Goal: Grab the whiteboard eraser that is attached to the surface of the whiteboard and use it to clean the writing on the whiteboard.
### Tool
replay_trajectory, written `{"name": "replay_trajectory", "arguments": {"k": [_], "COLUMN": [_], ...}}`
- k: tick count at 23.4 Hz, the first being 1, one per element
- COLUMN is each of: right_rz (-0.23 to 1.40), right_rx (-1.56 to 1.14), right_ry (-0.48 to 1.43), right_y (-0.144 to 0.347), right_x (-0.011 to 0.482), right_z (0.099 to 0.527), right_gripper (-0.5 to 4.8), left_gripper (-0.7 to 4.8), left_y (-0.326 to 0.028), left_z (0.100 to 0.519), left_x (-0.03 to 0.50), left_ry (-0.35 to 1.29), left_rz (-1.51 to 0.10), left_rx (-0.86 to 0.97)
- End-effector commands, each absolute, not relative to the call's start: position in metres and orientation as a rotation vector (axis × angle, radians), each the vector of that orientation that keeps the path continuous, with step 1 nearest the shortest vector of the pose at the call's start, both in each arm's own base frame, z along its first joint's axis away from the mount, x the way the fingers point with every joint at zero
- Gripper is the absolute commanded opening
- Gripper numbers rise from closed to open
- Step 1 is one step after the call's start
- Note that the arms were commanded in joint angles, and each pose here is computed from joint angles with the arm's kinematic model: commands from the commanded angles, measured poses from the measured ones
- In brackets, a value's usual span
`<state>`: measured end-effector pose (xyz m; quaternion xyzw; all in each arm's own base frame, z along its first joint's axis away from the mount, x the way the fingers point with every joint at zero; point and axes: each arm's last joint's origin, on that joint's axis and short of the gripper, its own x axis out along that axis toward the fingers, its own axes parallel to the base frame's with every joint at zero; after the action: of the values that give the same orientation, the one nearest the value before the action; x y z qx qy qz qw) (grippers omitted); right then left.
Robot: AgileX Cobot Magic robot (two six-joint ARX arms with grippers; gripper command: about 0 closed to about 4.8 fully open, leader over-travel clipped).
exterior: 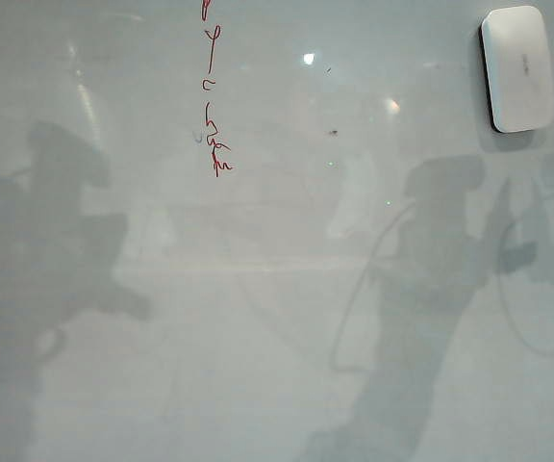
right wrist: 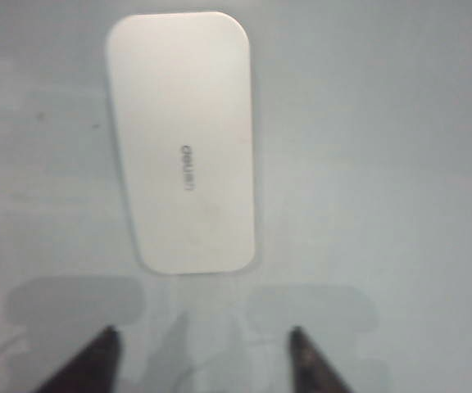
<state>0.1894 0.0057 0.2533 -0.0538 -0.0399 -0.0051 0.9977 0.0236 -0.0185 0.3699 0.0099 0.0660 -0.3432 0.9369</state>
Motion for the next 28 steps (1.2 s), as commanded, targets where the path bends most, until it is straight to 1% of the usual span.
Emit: {"name": "replay_trajectory", "arguments": {"k": [1,4,6,8,11,14,16,23,24,25,28], "right_rz": [-0.016,-0.007,0.003,0.016,0.036,0.034,0.016,-0.014,-0.016,-0.021,-0.032], "right_rx": [-0.105,-0.105,-0.104,-0.103,-0.101,-0.1,-0.099,-0.198,-0.2,-0.201,-0.202], "right_ry": [-0.171,-0.174,-0.178,-0.179,-0.184,-0.179,-0.174,-0.163,-0.161,-0.159,-0.15], "right_y": [0.006,0.008,0.01,0.014,0.019,0.023,0.023,0.023,0.023,0.023,0.024], "right_x": [0.201,0.213,0.219,0.226,0.235,0.249,0.254,0.26,0.261,0.263,0.269], "right_z": [0.258,0.256,0.257,0.259,0.263,0.267,0.268,0.267,0.268,0.268,0.267], "right_gripper": [3.17,3.22,3.42,3.51,4.06,4.15,4.33,4.43,4.51,4.69,4.79], "left_gripper": [-0.02,-0.02,-0.02,-0.02,-0.02,-0.02,-0.02,-0.02,-0.02,-0.02,-0.02], "left_y": [-0.019,-0.019,-0.019,-0.019,-0.019,-0.019,-0.019,-0.019,-0.019,-0.019,-0.019], "left_z": [0.369,0.367,0.367,0.367,0.366,0.366,0.366,0.366,0.366,0.366,0.366], "left_x": [0.023,0.022,0.022,0.022,0.022,0.022,0.022,0.022,0.022,0.022,0.022], "left_ry": [0.152,0.167,0.172,0.175,0.178,0.178,0.178,0.176,0.175,0.175,0.176], "left_rz": [-0.709,-0.71,-0.71,-0.709,-0.709,-0.709,-0.709,-0.709,-0.709,-0.709,-0.709], "left_rx": [0.009,0.003,0.001,0.0,-0.001,-0.001,-0.001,0.005,0.006,0.006,0.006]}}
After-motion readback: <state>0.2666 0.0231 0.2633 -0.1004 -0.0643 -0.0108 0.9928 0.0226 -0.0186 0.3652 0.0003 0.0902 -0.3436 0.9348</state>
